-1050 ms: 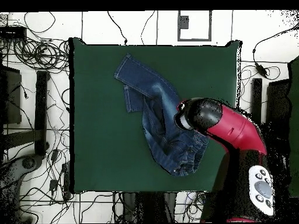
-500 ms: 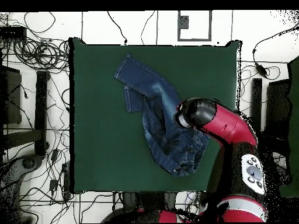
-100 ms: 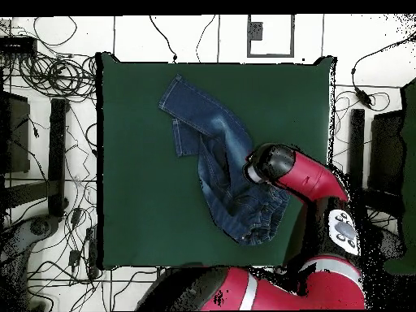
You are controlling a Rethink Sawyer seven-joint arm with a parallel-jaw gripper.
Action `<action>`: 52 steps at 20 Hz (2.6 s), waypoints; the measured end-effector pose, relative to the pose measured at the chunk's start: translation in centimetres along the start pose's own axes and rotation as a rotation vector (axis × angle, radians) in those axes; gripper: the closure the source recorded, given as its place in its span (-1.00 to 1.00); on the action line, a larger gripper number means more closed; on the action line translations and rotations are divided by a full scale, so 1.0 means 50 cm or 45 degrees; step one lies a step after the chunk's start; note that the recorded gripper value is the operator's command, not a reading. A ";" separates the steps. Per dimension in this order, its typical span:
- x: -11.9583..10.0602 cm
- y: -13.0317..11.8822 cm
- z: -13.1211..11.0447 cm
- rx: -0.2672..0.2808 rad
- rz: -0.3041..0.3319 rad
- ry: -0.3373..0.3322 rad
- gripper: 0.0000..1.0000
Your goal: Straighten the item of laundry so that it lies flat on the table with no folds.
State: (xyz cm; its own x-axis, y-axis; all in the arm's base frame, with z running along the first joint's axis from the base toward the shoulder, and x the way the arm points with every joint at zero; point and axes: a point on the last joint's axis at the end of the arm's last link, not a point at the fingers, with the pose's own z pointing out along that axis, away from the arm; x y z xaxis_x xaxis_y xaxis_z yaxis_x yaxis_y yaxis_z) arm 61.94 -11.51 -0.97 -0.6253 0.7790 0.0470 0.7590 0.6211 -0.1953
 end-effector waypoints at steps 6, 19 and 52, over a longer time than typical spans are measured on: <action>0.006 -0.024 0.042 0.087 -0.051 -0.018 -1.00; -0.030 -0.050 0.019 0.189 -0.102 -0.136 -1.00; -0.028 -0.071 0.046 0.388 -0.095 0.114 -1.00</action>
State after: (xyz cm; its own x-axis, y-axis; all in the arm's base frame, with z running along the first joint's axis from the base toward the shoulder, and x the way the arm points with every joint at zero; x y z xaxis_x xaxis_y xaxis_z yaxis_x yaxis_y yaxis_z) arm 59.72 -15.02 -2.58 -0.6486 0.7451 0.1554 0.6140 0.6329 -0.4716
